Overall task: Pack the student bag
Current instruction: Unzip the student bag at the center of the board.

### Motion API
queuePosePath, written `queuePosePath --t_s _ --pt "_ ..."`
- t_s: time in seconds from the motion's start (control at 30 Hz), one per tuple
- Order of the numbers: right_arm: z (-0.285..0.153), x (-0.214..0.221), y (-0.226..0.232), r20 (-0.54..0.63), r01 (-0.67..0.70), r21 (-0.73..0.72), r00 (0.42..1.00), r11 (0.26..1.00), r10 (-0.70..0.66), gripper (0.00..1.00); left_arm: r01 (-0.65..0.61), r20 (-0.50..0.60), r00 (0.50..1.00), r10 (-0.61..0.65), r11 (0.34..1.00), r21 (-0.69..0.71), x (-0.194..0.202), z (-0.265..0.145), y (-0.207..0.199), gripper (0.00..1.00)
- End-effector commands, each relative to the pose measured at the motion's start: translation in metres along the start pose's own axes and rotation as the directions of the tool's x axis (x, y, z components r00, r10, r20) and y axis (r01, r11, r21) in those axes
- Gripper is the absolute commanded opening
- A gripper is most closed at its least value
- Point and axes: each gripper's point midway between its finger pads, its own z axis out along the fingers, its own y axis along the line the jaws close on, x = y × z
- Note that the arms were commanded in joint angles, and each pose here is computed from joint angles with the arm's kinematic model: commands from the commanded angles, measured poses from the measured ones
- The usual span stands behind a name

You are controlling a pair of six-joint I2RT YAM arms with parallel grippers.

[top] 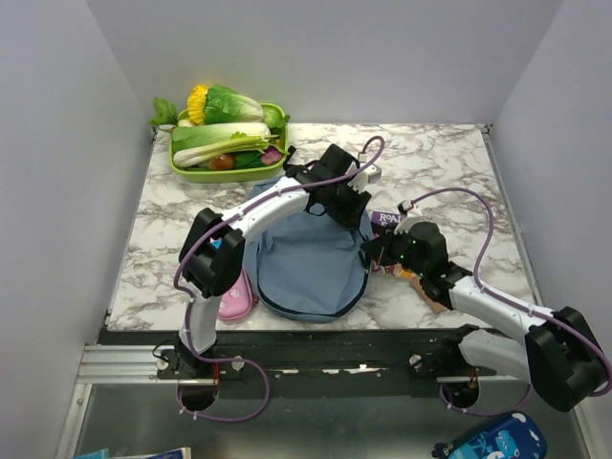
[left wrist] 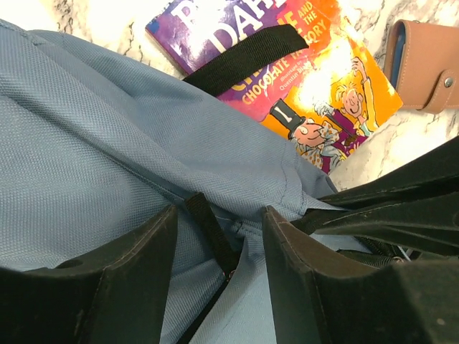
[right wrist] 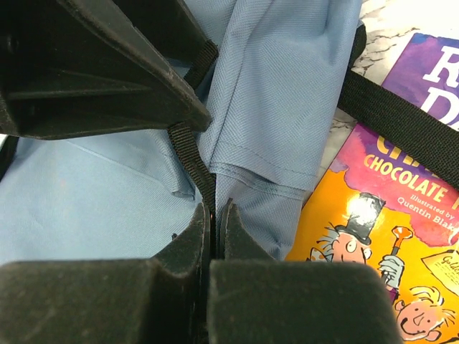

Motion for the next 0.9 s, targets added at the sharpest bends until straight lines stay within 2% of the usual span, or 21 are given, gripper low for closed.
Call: queuePosePath --t_s 0.0,0.07,0.1,0.17,0.2,0.3,0.4,0.67,0.87 --pt "-0.006 -0.025 0.024 0.079 0.021 -0.092 0.997 0.996 -0.014 0.01 -0.012 -0.028 1.000 0.013 1.000 0.024 0.004 0.004 -0.006 0.57" --pt "-0.007 -0.024 0.024 0.077 0.022 -0.093 0.997 0.995 -0.015 0.01 -0.013 -0.026 1.000 0.013 1.000 0.025 0.003 0.003 -0.007 0.52" --pt "-0.006 -0.024 0.024 0.077 0.022 -0.091 0.997 0.996 -0.015 0.01 -0.015 -0.021 1.000 0.015 1.000 0.024 0.002 0.001 -0.007 0.42" --pt "-0.005 -0.021 0.021 0.069 0.019 -0.083 0.998 0.996 -0.013 0.01 -0.021 -0.011 1.000 0.021 1.000 0.009 -0.001 -0.002 -0.007 0.30" --pt "-0.005 -0.020 0.020 0.065 0.018 -0.080 0.998 0.997 -0.013 0.01 -0.022 -0.004 1.000 0.022 1.000 0.001 -0.003 -0.005 -0.006 0.19" --pt "-0.004 -0.016 0.018 0.056 0.011 -0.075 0.998 0.997 -0.007 0.01 -0.030 0.014 0.999 0.031 0.999 -0.030 -0.008 -0.014 -0.004 0.08" --pt "-0.002 -0.017 0.014 0.056 0.002 -0.052 0.998 0.999 0.001 0.01 -0.033 0.032 0.999 0.035 0.998 -0.058 -0.011 -0.024 -0.003 0.05" --pt "0.004 -0.007 -0.011 0.010 -0.047 0.091 0.999 0.995 0.046 0.01 -0.032 0.068 0.997 0.039 0.995 -0.099 -0.012 -0.055 -0.007 0.05" --pt "0.002 -0.004 -0.028 0.012 -0.076 0.188 0.997 0.979 0.075 0.01 -0.019 0.057 0.998 0.026 0.994 -0.107 0.003 -0.061 -0.008 0.04"
